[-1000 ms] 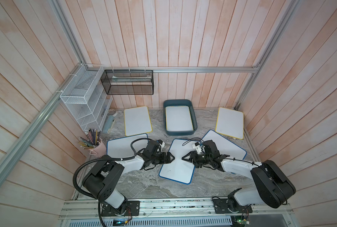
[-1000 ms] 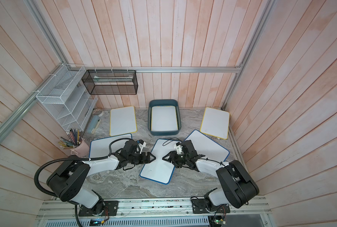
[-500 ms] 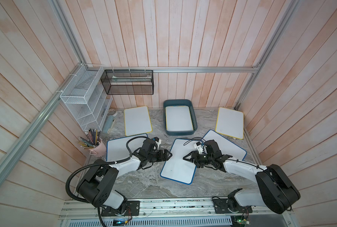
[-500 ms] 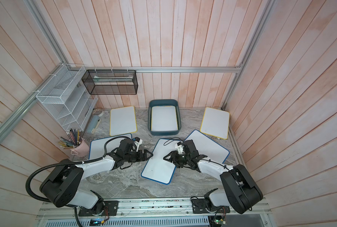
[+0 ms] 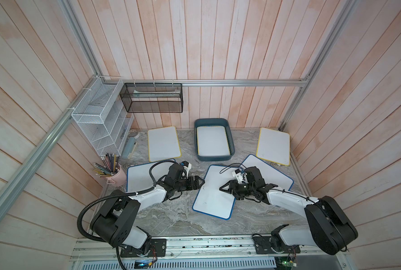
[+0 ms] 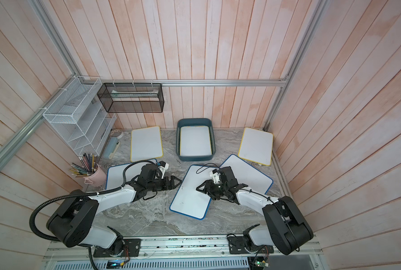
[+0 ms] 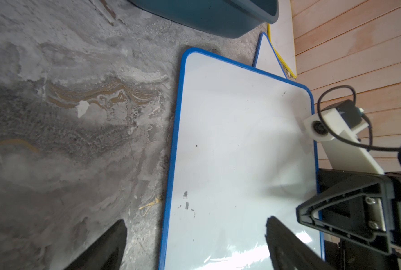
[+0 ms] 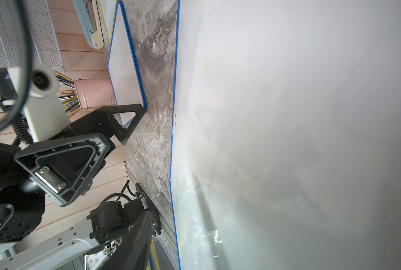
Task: Put the whiteboard into the storage box
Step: Pick up the whiteboard at the center of the board.
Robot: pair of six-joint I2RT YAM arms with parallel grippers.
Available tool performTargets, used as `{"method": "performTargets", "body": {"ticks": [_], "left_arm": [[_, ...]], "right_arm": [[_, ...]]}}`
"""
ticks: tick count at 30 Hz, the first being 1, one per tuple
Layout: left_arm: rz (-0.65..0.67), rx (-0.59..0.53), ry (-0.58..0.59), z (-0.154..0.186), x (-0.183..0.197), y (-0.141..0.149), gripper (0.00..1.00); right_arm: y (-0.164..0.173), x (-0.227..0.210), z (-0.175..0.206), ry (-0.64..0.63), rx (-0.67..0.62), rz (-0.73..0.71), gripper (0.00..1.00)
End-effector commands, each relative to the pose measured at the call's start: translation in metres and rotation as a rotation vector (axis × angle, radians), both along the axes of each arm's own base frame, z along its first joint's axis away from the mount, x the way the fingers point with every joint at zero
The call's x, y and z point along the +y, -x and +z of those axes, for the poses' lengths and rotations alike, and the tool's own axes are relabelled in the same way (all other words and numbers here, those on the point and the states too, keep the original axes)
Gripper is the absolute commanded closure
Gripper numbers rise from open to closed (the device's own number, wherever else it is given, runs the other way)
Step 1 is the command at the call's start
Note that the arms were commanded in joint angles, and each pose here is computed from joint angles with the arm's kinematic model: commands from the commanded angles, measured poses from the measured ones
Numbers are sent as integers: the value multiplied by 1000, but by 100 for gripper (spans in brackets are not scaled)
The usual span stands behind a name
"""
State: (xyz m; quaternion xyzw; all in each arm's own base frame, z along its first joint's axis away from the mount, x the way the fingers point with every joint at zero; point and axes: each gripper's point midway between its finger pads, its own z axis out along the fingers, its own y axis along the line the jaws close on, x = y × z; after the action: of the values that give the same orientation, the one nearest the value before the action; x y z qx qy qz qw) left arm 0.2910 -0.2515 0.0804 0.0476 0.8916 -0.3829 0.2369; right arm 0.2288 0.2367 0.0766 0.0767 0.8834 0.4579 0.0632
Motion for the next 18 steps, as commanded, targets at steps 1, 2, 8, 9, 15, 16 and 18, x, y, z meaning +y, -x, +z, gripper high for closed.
{"method": "performTargets", "body": {"ticks": [1,2,8,9,15,16,18], "left_arm": [[0,-29,9,4,3,0,6],[0,-29,12,4,2,0,6],[-9,-25,28,4,0,0,6],[-9,-25,28,4,0,0,6],[-14,-21,36,3,0,2,6],[-13,-20,39,2,-1,3,6],[-12,-18,41,1,0,4,6]], "right_arm": [[-9,-2,18,3,-76,0,66],[-9,-4,21,3,-83,-5,57],[-14,-9,43,-58,-135,-58,52],[-15,-9,46,-71,-142,-67,50],[-15,-9,45,-97,-146,-76,31],[-16,-8,45,-99,-146,-72,29],[-17,-8,41,-93,-139,-74,28]]}}
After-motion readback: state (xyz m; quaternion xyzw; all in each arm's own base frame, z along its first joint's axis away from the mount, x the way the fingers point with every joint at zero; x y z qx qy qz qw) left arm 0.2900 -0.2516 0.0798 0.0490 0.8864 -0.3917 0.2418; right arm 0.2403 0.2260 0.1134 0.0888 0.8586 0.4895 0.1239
